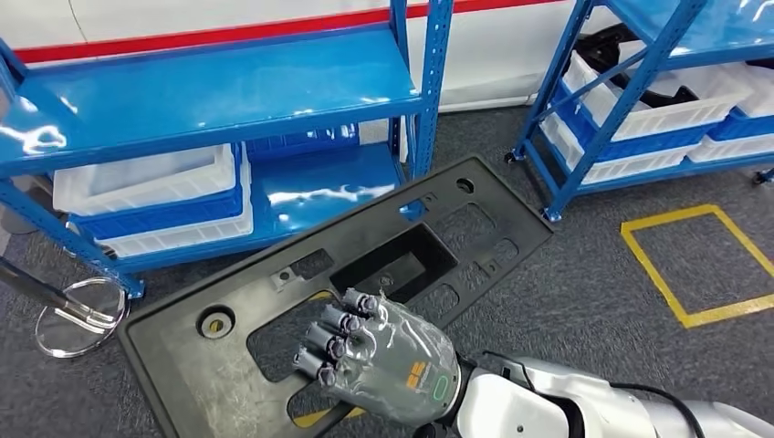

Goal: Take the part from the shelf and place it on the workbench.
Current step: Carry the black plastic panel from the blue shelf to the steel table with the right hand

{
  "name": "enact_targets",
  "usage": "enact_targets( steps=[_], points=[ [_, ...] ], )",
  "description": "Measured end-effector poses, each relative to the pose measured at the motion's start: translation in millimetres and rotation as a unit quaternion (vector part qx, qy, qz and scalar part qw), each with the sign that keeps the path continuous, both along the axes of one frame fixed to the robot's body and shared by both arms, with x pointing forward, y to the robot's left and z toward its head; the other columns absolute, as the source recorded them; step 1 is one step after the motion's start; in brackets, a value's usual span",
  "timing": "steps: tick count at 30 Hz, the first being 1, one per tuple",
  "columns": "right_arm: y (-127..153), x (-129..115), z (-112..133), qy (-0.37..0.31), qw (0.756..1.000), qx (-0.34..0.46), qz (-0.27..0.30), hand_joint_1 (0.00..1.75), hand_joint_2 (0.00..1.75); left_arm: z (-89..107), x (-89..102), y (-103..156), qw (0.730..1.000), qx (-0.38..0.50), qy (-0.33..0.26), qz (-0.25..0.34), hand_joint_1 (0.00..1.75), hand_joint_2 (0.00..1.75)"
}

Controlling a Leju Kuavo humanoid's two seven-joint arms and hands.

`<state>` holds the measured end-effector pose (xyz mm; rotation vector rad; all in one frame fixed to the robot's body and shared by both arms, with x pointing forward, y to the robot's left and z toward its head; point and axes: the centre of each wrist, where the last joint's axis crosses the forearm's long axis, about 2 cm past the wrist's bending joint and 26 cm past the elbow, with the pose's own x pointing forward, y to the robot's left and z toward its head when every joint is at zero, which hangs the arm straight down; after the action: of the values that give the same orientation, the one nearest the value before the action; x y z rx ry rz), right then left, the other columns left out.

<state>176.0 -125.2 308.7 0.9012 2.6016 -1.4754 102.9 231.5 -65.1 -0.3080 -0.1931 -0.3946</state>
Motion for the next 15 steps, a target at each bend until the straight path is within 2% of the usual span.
enact_targets(
  steps=[15],
  points=[
    [4.3,3.2,-1.7,0.002,1.000,0.002,0.002,1.75,1.75,0.1,0.2,0.3,1.000,-0.004,-0.002,0.009,0.00,1.75]
  ],
)
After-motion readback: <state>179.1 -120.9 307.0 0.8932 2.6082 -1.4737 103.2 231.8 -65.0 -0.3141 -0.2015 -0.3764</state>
